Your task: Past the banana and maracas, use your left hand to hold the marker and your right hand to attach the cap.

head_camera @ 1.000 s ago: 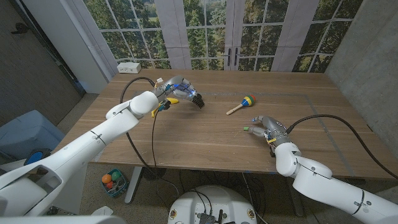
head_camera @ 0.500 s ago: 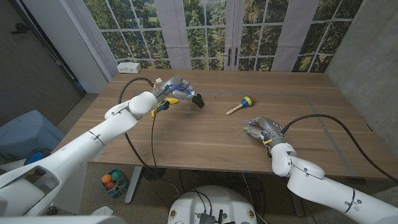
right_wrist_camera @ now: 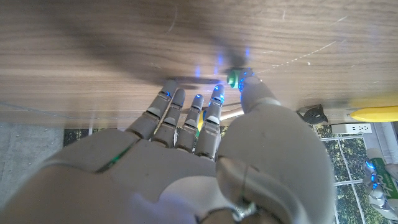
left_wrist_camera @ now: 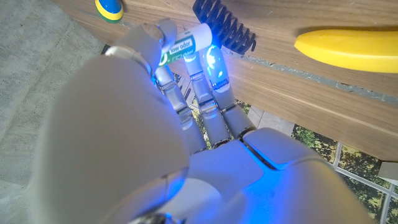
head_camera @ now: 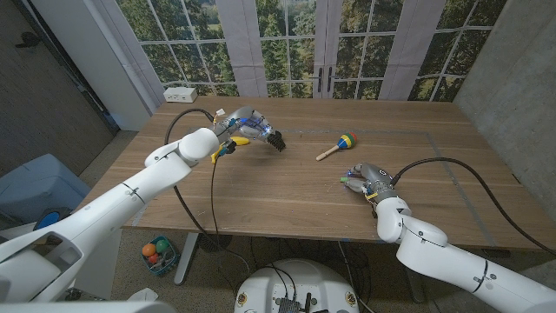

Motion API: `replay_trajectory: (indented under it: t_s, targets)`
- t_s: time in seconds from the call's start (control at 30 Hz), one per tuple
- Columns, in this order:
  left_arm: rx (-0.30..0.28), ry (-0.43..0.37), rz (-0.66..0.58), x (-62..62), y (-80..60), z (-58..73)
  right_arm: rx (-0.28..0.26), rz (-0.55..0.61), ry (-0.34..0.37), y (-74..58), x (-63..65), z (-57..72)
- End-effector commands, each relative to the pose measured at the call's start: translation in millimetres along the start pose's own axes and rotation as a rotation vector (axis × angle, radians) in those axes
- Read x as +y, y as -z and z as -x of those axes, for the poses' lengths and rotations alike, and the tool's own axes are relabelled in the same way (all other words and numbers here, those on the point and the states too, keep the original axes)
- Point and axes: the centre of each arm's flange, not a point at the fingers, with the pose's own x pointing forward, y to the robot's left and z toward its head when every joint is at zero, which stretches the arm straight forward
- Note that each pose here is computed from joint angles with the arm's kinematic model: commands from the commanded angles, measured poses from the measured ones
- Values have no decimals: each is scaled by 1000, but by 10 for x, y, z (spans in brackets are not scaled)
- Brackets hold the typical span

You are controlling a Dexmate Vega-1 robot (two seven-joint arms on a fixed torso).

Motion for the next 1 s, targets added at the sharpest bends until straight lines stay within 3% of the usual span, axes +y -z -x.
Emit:
replay_trajectory:
  t_s: [0.03,0.73,1.0]
  targets:
    - [2,1,0,36,8,4,21,1,-38,32,72,-97]
    - [9,-4,6,72,52,20,-5,-29,-62,26,157,-148]
    - [9,-3,5,73,57,21,-27,-77,-3,50,147,-115]
